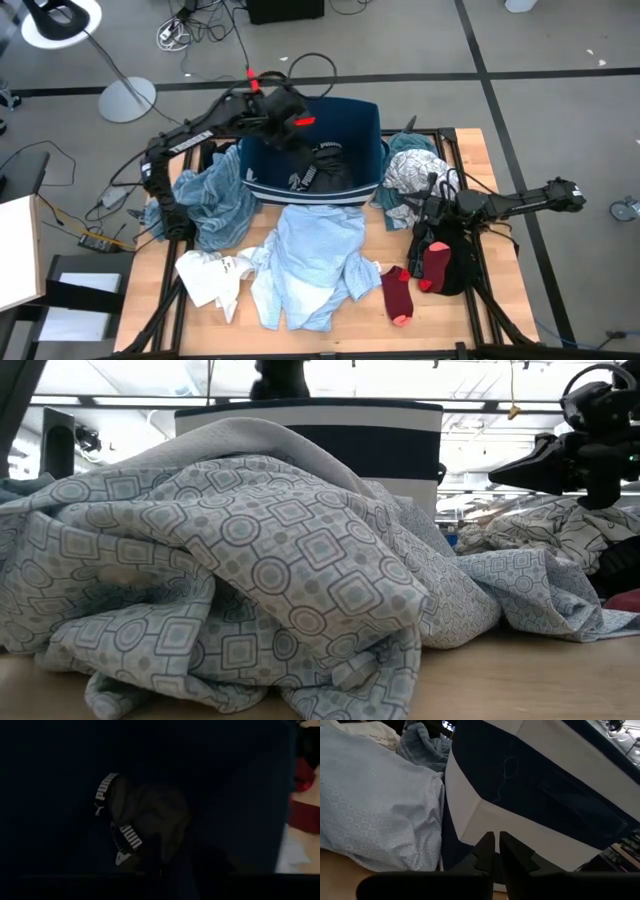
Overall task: Sort clothes
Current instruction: Put the blue shirt into the bin
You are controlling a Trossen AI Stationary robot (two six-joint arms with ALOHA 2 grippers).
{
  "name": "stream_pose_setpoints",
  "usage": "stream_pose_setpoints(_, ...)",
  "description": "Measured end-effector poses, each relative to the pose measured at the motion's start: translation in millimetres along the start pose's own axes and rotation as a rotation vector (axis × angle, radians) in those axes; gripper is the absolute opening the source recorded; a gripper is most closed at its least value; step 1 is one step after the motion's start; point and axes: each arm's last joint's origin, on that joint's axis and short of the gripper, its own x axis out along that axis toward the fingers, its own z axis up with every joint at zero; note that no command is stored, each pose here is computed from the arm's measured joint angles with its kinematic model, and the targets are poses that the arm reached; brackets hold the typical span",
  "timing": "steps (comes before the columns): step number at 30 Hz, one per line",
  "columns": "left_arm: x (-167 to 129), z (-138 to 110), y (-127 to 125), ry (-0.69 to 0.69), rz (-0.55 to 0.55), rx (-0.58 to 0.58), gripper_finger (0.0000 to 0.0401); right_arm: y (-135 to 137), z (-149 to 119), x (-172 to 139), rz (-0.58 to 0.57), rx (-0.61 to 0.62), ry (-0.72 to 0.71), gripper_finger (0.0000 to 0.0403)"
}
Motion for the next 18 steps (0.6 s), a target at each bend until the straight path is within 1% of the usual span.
stream_pose_setpoints(7,-42.8,-12.1,-17.6,-0.081,-0.036,0.095,0.0104,-0.6,0.0,0.1,-0.012,-0.007,0.003,0.0027)
stream_pose_setpoints(10,-61.6,-18.6,-24.1,-0.122,-0.058,0.117,0.0104,-0.6,0.1,0.1,-0.012,-0.006,0.003,0.0027)
stream_pose_setpoints(15,-86.3,-39.3,-32.5,-0.156,-0.056,0.132,0.0104,-0.6,0.4,0.1,-0.01,-0.005,-0.001,0.0027)
stream_pose_setpoints(18,-91.0,-57.5,-35.9,-0.152,-0.021,0.121,0.0104,-0.7,0.4,0.1,-0.01,-0.005,-0.002,0.0027)
